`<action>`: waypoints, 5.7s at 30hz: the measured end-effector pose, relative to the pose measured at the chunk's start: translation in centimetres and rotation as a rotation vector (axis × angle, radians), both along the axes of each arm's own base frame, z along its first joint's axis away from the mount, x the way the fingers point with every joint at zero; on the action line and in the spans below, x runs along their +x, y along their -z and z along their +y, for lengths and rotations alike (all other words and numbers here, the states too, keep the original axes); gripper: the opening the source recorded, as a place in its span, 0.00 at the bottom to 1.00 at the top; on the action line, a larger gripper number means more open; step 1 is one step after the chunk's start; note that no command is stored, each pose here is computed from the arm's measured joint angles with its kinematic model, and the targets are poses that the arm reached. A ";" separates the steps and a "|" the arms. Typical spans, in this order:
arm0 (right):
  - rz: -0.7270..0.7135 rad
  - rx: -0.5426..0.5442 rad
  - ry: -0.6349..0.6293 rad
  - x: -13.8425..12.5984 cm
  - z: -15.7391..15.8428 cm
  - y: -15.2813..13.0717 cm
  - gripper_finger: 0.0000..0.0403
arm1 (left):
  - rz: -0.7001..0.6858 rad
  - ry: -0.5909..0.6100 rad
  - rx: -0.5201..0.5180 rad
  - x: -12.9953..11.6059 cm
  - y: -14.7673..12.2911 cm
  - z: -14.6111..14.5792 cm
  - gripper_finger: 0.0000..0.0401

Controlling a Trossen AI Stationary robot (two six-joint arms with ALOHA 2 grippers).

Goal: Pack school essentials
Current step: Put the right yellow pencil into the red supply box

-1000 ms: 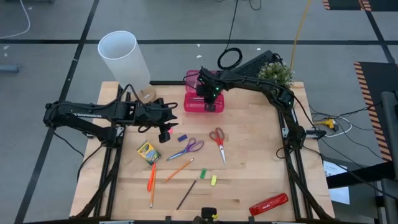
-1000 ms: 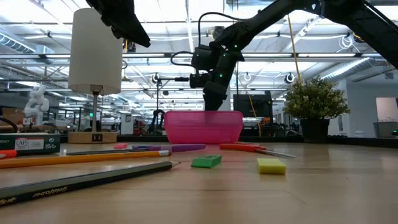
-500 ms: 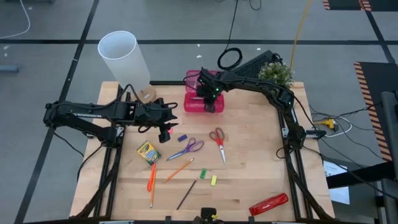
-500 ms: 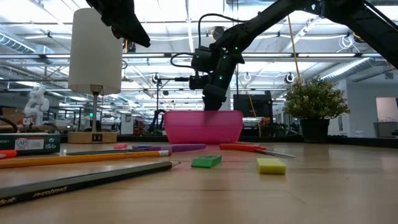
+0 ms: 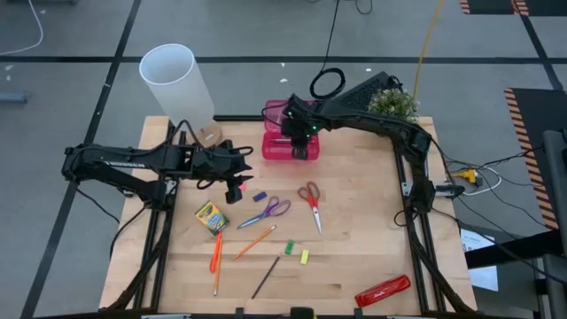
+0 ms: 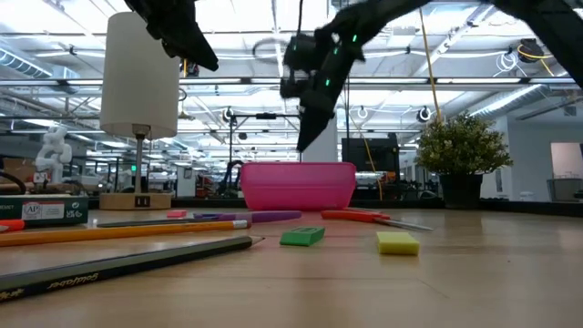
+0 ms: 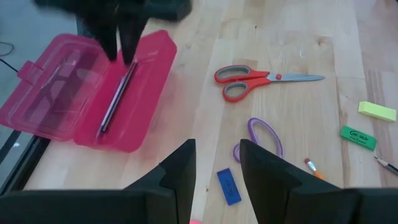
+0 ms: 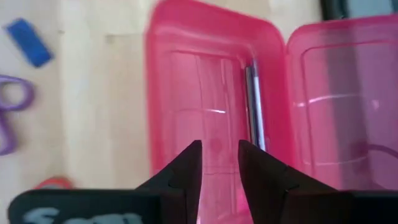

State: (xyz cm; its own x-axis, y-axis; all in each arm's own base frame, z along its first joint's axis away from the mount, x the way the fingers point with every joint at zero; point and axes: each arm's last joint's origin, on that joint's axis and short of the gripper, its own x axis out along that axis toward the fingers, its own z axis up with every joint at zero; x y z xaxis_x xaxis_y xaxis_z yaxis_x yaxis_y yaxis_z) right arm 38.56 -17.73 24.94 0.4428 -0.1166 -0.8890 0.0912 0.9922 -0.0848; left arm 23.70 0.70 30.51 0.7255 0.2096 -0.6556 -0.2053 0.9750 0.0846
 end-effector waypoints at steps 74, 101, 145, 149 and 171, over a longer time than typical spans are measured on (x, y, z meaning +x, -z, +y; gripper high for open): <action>-0.323 -0.044 0.065 -18.5 19.0 -0.8 0.25 | 0.231 -0.145 -0.160 3.8 14.5 -17.7 0.32; -0.321 -0.044 0.063 -18.5 19.0 -0.4 0.25 | 0.229 -0.143 -0.037 4.5 17.2 -19.4 0.32; -0.318 -0.046 0.057 -18.5 19.0 -0.4 0.25 | 0.455 -0.272 -0.059 3.8 17.5 -15.5 0.32; -0.318 -0.047 0.055 -18.5 19.0 -0.4 0.25 | 0.443 -0.277 -0.070 3.7 15.9 -14.6 0.32; -0.312 -0.059 0.038 -18.5 19.0 -0.4 0.25 | 0.482 -0.260 -0.256 3.7 17.5 -12.3 0.32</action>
State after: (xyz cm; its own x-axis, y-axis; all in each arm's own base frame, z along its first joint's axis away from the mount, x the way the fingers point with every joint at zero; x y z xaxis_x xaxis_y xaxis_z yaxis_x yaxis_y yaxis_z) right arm 20.03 1.29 25.32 0.6871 -0.1855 -0.7025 0.1588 0.9818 -0.1039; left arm 27.41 -11.55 13.05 0.2806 0.1326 -0.9506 -0.4364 0.8997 -0.0034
